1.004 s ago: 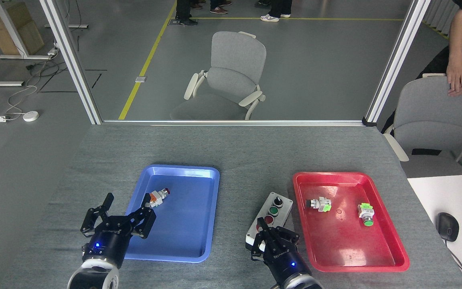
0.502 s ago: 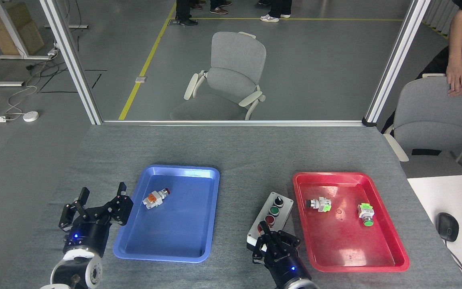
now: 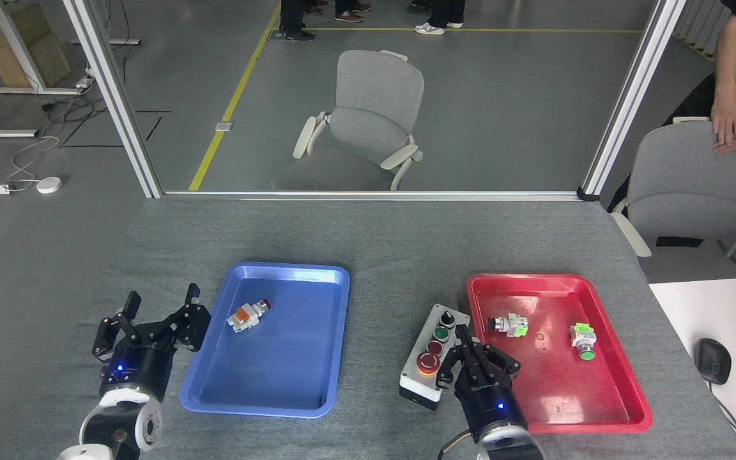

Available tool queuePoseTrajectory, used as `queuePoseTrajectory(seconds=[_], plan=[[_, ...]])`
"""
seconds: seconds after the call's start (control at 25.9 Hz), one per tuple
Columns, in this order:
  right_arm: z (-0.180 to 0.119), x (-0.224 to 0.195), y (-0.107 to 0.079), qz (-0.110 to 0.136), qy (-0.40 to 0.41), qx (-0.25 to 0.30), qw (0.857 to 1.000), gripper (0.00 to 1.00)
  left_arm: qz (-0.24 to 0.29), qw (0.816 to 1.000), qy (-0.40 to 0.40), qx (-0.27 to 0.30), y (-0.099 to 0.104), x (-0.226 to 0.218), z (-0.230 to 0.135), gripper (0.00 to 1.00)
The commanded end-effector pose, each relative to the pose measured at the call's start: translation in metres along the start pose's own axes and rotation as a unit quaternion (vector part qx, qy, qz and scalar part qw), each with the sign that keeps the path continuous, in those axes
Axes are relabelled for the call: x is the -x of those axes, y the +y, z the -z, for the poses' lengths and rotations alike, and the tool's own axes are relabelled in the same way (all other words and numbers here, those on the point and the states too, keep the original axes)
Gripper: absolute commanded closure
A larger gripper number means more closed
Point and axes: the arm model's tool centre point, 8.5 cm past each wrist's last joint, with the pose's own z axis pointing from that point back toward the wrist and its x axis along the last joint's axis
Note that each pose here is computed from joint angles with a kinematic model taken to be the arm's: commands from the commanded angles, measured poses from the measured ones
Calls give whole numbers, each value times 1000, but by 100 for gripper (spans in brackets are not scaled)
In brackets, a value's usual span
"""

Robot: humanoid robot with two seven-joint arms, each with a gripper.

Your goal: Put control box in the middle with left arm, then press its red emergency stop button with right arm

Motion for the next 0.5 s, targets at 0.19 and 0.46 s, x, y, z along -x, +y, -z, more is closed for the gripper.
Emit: queuePoseTrajectory(seconds=[0.19, 0.46], plan=[[-5, 70, -14, 11, 87, 65, 994, 2, 0, 1000, -1, -3, 3, -2, 3, 1], [-10, 106, -17, 9, 113, 66, 991, 2, 1, 1000, 0, -2, 2, -1, 3, 1]])
